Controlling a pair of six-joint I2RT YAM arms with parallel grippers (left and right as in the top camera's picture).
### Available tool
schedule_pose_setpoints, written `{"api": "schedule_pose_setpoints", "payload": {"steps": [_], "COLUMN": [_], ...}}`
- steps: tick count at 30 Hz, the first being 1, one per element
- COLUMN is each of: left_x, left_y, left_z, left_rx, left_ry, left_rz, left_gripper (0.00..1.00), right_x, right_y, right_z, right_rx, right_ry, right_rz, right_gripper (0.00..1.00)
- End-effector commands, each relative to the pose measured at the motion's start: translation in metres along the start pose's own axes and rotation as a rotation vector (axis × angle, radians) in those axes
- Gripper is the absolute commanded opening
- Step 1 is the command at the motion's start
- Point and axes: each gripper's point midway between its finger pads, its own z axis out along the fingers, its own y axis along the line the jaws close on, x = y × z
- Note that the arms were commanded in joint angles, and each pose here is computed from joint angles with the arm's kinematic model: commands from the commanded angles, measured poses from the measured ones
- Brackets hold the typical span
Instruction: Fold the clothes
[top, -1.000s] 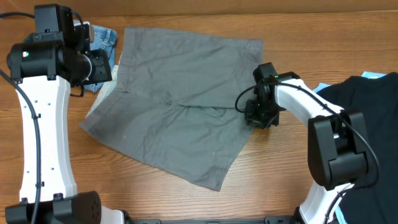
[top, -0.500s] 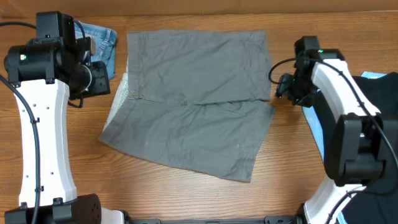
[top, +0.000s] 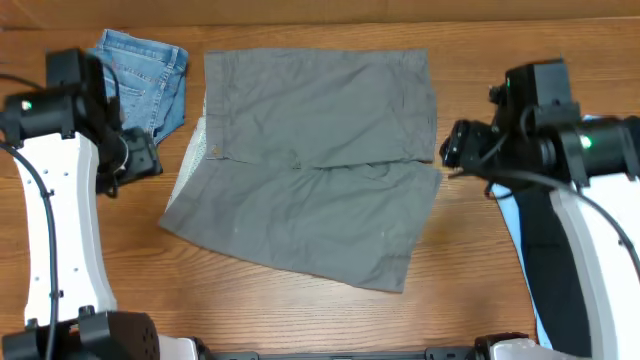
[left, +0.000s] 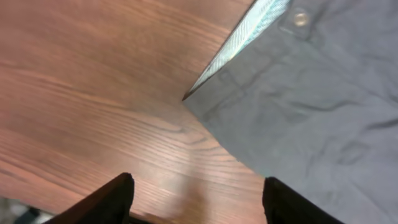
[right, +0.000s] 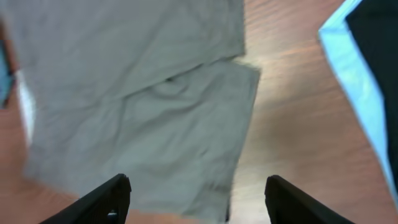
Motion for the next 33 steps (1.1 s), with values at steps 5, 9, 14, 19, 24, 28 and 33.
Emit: {"api": "schedule_pose_setpoints", "payload": {"steps": [5, 9, 14, 19, 24, 28, 33], "left_x": [0.035, 0.047, 0.052, 0.05, 0.058, 0.061, 0.061], "left_y": [0.004, 0.007, 0.006, 0.008, 0.009, 0.008, -0.001], "left_z": [0.1, 0.152, 0.19, 0.212, 0.224, 0.223, 0.221], "left_rx": [0.107, 0.124, 0.115, 0.097, 0.084, 0.088, 0.142], "left_ry": [0.162, 0.205, 0.247, 0.26, 0.307, 0.317, 0.324], "left_rz": [-0.122, -0.158, -0.16, -0.158, -0.158, -0.158, -0.167], "left_gripper": [0.66, 0.51, 0.35, 0.33, 0.13, 0.04, 0.04], "right_x": [0.032, 0.06, 0.094, 0.128, 0.165, 0.192, 0.219], "right_y": [-0.006, -0.016, -0.015, -0.028, -0.032, -0.029, -0.03], "right_z": [0.026, 0.06, 0.096, 0.123, 0.147, 0.155, 0.161], "right_rx": [0.048, 0.05, -0.028, -0.009, -0.024, -0.062, -0.05], "right_ry": [0.126, 0.236, 0.343, 0.418, 0.484, 0.551, 0.606], "right_rz": [0.095, 0.108, 0.061, 0.047, 0.004, -0.007, 0.001], "right_gripper": [0.61, 0.54, 0.52, 0.53, 0.55, 0.55, 0.6]}}
